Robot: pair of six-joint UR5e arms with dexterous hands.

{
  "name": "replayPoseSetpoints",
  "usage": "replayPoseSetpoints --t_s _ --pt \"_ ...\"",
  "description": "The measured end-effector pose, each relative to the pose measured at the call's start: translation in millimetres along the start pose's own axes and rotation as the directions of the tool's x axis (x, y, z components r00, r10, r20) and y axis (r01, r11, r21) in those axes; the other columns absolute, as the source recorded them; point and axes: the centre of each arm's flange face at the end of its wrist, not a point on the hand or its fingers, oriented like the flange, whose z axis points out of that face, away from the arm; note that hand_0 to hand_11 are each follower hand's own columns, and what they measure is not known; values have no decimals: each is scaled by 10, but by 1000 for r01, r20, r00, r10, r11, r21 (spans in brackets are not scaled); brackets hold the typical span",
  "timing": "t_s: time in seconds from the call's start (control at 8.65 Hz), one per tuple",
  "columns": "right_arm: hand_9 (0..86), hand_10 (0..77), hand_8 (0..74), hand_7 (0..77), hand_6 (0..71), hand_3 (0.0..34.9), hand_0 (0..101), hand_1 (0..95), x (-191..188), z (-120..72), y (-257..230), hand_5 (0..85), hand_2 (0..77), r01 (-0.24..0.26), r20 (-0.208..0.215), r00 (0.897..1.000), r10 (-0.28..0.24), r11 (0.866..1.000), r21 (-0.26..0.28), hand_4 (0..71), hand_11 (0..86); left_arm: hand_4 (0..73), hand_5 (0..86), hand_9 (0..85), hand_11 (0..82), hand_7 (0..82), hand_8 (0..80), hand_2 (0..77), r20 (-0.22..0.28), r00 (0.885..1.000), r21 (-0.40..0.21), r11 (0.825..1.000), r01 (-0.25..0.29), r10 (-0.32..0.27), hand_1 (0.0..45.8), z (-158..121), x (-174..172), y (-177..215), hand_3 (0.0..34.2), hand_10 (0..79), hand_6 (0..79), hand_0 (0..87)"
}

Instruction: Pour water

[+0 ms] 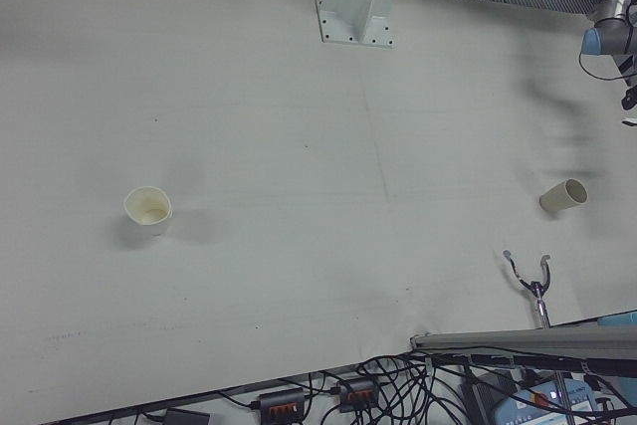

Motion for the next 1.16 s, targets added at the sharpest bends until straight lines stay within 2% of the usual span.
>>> replayPoseSetpoints --t_s 0.12,0.23,0.35,0.46,0.81,0.92,1.16 --pt "22 5 5 38 16 0 456 125 14 2 -12 5 98 0 -3 1000 0 1000 3 76 11 120 5 11 55 16 5 11 -13 1000 -15 1000 -7 7 196 34 -175 90 100 22 0 623" --pt "22 5 5 38 16 0 456 125 31 3 -27 5 98 1 -7 1000 0 1000 7 76 11 120 5 11 60 22 5 11 -15 1000 -19 1000 0 0 196 69 -387 167 103 22 0 629" --pt "22 5 5 44 33 0 456 125 35 3 -39 5 98 1 -8 1000 -1 1000 10 76 11 120 5 16 60 11 5 11 -6 1000 -18 1000 10 -10 213 174 -581 228 87 22 0 630" --pt "22 5 5 44 27 0 456 125 36 -3 -52 5 98 2 -8 1000 -2 1000 13 76 11 120 5 16 60 33 5 11 10 1000 -8 1000 24 -24 207 294 -741 253 82 22 0 660" --pt "22 5 5 44 27 0 454 120 35 -13 -65 5 98 2 -8 1000 -2 1000 17 76 11 136 22 16 60 33 5 11 98 990 73 993 96 -103 207 461 -1070 80 15 22 0 679" --pt "22 5 5 44 27 0 456 125 35 -14 -64 5 98 2 -8 1000 -2 1000 17 76 11 142 5 16 60 33 5 11 111 988 91 991 102 -111 213 458 -1131 -11 14 22 0 657" --pt "22 5 5 44 27 0 456 120 33 -16 -64 5 98 1 -7 1000 -1 1000 17 82 11 147 5 16 60 22 5 11 117 987 103 989 102 -114 213 456 -1181 -86 14 22 0 671"
